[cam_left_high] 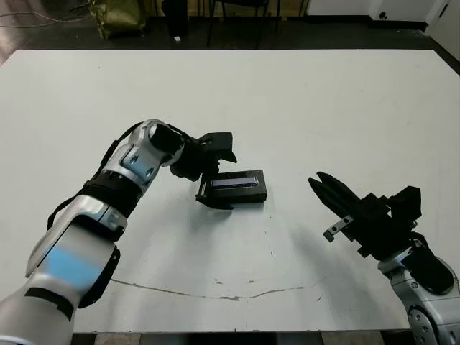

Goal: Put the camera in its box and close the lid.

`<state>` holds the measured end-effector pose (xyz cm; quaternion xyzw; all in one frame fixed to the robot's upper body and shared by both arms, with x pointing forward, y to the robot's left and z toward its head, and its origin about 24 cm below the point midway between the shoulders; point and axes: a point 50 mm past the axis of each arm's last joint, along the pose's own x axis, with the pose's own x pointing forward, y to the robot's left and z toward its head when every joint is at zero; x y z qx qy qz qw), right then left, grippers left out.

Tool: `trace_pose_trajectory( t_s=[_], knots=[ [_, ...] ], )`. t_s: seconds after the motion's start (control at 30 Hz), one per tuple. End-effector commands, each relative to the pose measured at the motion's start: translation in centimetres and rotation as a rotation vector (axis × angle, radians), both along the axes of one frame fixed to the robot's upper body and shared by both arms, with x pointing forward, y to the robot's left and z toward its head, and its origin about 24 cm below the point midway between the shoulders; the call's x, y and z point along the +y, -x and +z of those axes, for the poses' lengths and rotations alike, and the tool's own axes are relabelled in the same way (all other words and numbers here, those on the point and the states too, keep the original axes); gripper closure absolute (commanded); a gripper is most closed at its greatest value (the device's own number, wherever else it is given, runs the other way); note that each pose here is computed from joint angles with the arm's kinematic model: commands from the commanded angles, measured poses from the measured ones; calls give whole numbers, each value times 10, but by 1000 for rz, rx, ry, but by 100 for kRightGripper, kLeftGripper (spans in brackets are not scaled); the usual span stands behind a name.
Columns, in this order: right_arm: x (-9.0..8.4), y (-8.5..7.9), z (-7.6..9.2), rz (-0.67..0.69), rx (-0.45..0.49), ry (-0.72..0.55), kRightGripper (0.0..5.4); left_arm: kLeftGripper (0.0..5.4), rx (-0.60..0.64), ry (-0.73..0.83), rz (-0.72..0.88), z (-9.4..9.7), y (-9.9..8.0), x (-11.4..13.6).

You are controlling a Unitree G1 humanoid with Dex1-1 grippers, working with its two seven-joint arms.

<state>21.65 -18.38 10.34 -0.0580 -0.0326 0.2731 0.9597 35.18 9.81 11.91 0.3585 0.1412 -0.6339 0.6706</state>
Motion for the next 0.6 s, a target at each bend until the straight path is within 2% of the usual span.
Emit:
trace_pose_trajectory(
  t_s=[0.03, 0.13, 0.47, 0.6],
  knots=[
    [-2, 1, -5, -9, 20, 3, 540, 2, 2, 9, 28, -4, 2, 9],
    [-2, 2, -4, -20, 23, 17, 540, 2, 21, 34, 8, -2, 2, 10],
    [-2, 1, -5, -13, 14, 16, 540, 2, 202, 67, -56, 2, 8, 10],
    [-2, 1, -6, -12, 20, 7, 540, 2, 203, 83, -73, 5, 13, 9]
  ],
)
